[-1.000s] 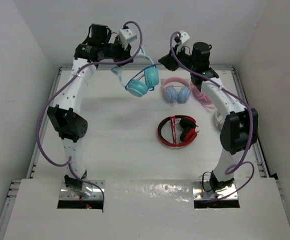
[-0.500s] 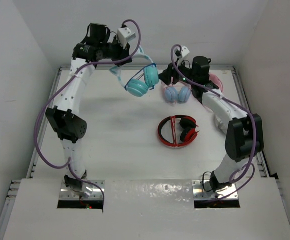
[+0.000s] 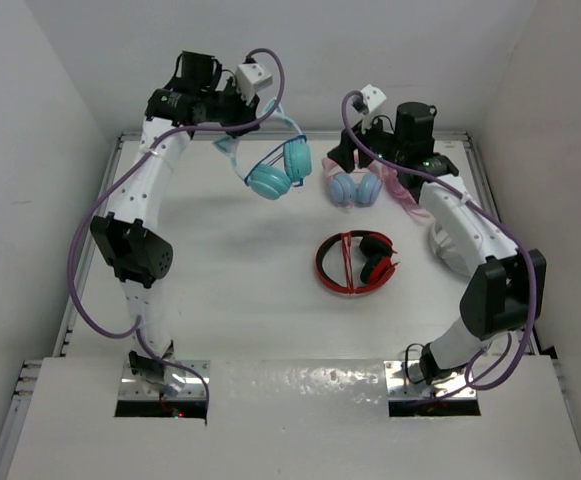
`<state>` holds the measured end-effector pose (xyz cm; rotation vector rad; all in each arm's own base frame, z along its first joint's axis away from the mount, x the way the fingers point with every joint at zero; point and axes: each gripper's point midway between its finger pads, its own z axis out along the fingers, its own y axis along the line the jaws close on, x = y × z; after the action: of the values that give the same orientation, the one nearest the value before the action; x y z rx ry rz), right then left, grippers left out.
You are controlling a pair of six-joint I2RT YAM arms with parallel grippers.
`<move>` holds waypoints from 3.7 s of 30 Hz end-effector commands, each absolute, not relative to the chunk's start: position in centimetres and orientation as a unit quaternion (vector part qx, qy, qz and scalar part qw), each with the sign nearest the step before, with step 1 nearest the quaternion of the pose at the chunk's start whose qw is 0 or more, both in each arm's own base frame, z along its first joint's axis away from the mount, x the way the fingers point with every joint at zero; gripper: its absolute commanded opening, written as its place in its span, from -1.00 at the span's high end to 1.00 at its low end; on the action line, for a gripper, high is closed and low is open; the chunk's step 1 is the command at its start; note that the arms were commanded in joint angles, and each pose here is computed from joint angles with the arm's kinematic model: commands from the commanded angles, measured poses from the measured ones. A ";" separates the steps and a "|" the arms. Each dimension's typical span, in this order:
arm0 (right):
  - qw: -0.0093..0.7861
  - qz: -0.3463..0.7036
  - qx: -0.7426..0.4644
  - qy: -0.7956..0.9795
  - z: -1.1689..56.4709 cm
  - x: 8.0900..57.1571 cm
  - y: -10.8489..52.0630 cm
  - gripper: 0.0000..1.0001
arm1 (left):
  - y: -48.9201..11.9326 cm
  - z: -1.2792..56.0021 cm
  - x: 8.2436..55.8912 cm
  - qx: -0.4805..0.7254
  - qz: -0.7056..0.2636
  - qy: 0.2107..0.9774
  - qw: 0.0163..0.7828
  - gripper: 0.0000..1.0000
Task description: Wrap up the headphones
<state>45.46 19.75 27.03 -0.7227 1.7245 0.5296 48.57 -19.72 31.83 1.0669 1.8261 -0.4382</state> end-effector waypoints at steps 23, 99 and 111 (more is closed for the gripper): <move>0.588 0.324 -0.313 0.672 32.8 42.6 23.4 -0.26 | -20.2 36.7 49.7 0.317 -0.173 0.754 0.549 1.00; 0.539 0.185 -0.294 0.767 24.7 33.5 17.0 -0.24 | -17.8 15.0 44.6 0.209 -0.155 0.866 0.428 1.00; 0.526 0.171 -0.304 0.776 24.3 34.1 16.8 -0.25 | -18.0 12.6 48.6 0.144 -0.140 0.883 0.424 1.00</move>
<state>33.40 16.67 22.08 -0.7126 1.9111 0.4395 45.73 -16.65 9.46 0.4448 2.3185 -0.3171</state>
